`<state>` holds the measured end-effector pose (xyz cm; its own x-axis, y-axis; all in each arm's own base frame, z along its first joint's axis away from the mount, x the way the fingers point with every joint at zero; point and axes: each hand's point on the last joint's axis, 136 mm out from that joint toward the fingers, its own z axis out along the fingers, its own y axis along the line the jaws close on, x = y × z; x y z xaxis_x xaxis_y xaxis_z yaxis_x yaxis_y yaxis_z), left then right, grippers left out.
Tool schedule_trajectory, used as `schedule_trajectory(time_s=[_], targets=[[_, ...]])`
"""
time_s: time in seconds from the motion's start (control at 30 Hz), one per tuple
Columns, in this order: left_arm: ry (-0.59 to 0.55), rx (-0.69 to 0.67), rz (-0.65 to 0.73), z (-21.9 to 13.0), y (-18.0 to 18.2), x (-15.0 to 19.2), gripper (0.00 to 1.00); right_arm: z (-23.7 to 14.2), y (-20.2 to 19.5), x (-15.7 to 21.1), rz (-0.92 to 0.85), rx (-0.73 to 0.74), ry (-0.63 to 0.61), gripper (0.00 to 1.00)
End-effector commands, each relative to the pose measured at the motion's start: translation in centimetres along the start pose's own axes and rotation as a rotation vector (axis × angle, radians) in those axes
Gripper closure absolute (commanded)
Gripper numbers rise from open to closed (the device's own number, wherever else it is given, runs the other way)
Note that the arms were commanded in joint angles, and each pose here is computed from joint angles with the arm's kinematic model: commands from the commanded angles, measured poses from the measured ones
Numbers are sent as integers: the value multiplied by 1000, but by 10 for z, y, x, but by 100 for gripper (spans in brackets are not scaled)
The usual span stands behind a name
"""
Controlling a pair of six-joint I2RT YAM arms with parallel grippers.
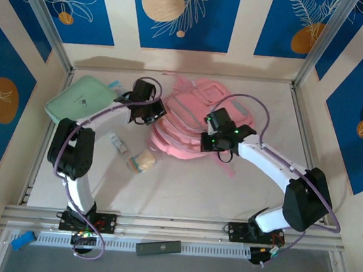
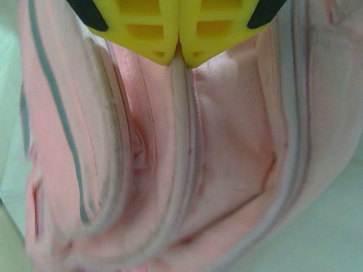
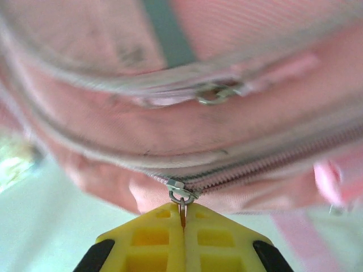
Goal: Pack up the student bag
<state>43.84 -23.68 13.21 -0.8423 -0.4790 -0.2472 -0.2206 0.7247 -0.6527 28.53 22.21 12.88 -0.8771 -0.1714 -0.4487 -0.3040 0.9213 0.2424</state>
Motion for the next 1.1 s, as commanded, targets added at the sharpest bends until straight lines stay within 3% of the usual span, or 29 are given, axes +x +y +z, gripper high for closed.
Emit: schedule_trajectory(time_s=[0.0,0.1,0.2,0.33,0.5,0.57,0.63,0.77,0.9,1.07], targets=[[-3,59,71,-1,-20,-18,77,-2,51,5,-120,-119,43,100],[0,125,48,-13,-24,-7,59,9,27,-4,-48,2,66,100],[18,181,-39,-23,-20,22,51,12,15,-6,11,4,63,100],[79,187,-127,-14,-17,73,49,8,25,-10,-11,-54,29,100],[118,204,-152,8,-35,100,52,15,32,0,-52,-66,62,100],[117,175,-135,11,-39,104,56,17,33,3,-63,-44,68,100],[87,133,-121,14,-36,105,75,20,30,5,-59,-26,79,100],[2,39,-127,14,-10,85,100,16,-3,17,34,137,109,100],[-47,-27,-106,5,9,53,100,4,-57,53,250,264,181,100],[-57,-45,-66,-3,15,43,100,-18,-100,73,402,319,144,100]])
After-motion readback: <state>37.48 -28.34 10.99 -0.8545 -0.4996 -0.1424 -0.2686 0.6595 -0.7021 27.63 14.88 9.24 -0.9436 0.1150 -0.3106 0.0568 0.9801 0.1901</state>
